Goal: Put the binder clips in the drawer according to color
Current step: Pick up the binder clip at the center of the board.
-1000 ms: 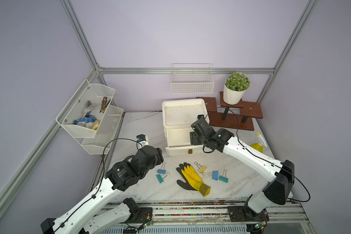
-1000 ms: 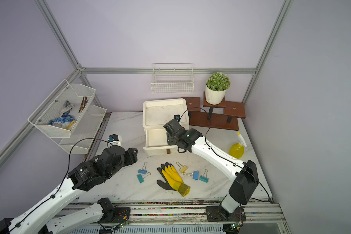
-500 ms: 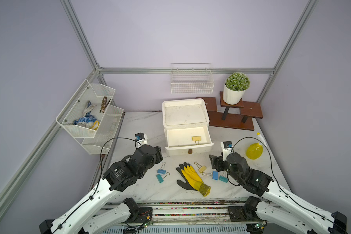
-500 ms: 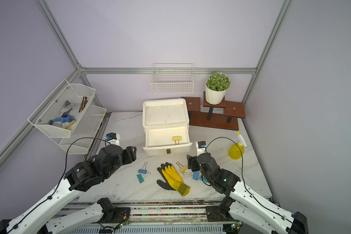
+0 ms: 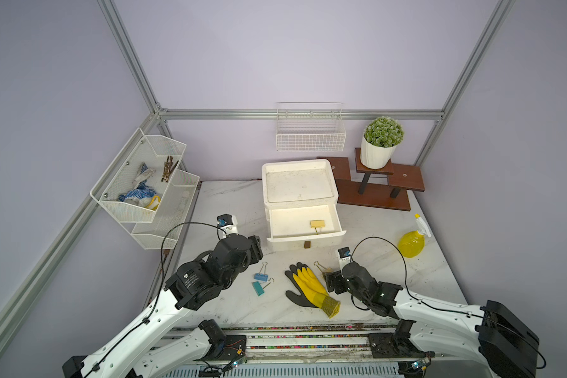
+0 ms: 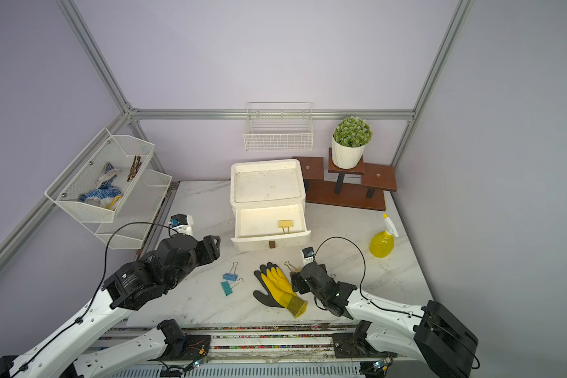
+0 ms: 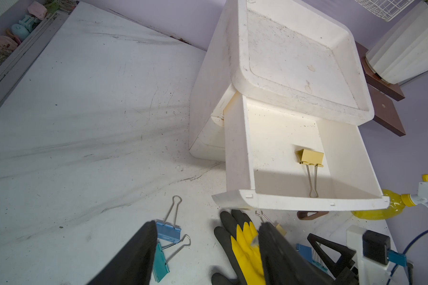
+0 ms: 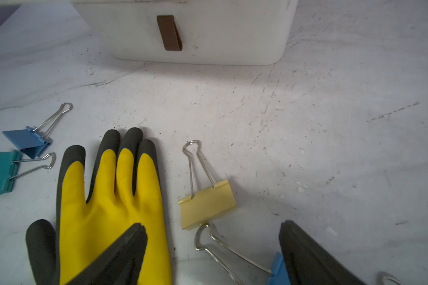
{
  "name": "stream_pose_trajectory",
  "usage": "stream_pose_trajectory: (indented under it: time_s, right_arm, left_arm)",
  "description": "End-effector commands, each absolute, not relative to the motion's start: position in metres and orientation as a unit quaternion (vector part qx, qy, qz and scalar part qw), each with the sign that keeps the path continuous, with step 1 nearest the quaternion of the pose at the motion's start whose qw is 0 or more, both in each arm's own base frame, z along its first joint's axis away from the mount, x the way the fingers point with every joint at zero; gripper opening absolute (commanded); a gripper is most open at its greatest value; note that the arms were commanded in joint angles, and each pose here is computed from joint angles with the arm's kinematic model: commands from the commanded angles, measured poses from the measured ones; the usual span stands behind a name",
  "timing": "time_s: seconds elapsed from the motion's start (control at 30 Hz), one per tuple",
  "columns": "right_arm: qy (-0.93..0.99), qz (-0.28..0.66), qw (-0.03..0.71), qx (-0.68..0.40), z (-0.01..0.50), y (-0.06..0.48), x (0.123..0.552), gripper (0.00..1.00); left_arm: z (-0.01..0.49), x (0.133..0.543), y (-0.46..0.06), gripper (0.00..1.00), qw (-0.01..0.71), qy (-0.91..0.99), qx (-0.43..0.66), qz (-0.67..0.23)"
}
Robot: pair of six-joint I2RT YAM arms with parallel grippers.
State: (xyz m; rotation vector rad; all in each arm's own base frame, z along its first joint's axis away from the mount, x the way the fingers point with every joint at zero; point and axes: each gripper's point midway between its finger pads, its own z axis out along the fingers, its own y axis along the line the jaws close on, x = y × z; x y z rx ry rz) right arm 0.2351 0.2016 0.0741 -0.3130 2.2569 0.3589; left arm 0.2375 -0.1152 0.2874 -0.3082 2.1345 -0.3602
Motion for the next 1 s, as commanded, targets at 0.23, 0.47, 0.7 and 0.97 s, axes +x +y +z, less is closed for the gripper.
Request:
stream_pose_trajectory:
  time_s: [0.23, 0.47, 0.7, 0.97]
  right_arm:
    - [0.901, 0.095, 0.388, -0.170, 0.057, 0.218, 0.245, 0.96]
    - [0.912, 0.082, 0.358, -0.184, 0.040, 0.224, 0.246, 0.96]
    - [0.926, 0.052, 0.332, -0.170, 0.023, 0.217, 0.245, 0.84]
    - [0.934, 0.030, 0.326, -0.140, 0.020, 0.207, 0.246, 0.75]
  left_arm:
    - [0.304, 0.242, -0.120, 0.69, 0.481, 0.851, -0.127, -0.169]
    - [0.305, 0.242, -0.119, 0.69, 0.482, 0.850, -0.129, -0.172]
    - [0.305, 0.242, -0.120, 0.69, 0.482, 0.850, -0.129, -0.172]
    - [0.306, 0.244, -0.123, 0.69, 0.481, 0.850, -0.128, -0.175]
